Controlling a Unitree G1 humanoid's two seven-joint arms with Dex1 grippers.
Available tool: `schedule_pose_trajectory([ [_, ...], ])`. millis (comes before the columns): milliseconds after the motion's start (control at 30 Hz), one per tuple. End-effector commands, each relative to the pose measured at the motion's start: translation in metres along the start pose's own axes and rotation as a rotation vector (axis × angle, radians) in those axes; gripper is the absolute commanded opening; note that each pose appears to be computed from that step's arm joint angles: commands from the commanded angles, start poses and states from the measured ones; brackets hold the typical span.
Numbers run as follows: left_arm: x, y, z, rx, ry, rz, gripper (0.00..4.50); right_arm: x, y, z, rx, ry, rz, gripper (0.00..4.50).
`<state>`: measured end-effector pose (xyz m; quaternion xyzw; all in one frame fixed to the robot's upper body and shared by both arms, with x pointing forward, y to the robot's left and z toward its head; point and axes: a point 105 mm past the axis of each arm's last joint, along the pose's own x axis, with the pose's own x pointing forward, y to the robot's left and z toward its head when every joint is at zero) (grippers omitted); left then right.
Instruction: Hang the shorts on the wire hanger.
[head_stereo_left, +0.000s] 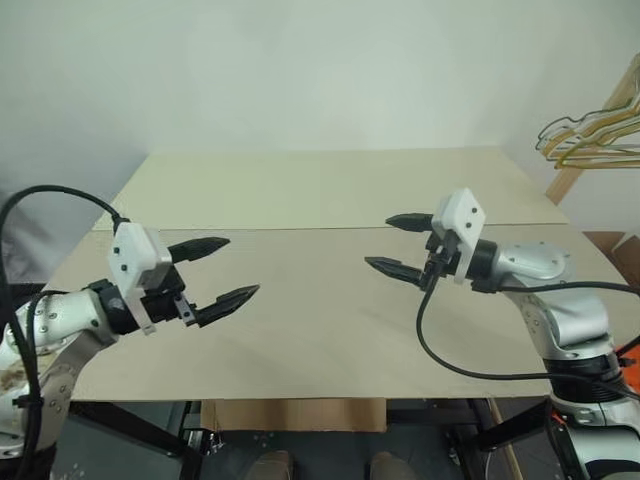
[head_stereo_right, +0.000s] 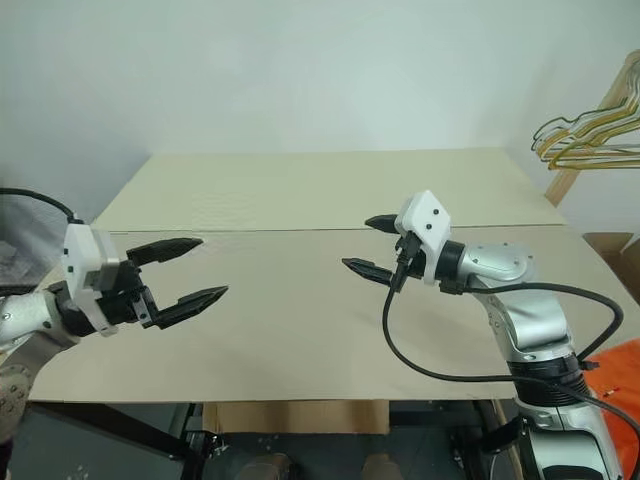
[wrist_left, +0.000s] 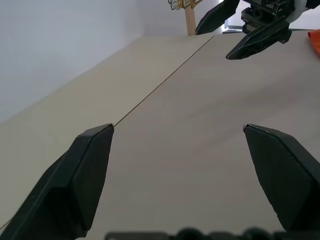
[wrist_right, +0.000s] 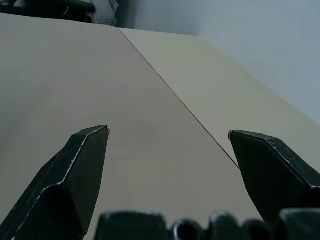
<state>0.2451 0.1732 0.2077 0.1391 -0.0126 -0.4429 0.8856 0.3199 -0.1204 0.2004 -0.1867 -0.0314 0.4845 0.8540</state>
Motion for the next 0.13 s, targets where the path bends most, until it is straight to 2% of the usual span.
schedule_pose_trajectory([
  [33,-0.0026,-0.0007,0.0072,0.029,0.004,-0.006,4.50,0.0001,0.0038,0.0080,-0.043,-0.024,0.006,4.44],
  [133,-0.0024,-0.0007,0.0051,0.021,0.015,-0.014,4.50,-0.0004,0.0050,0.0074,-0.038,-0.021,0.003,4.44],
])
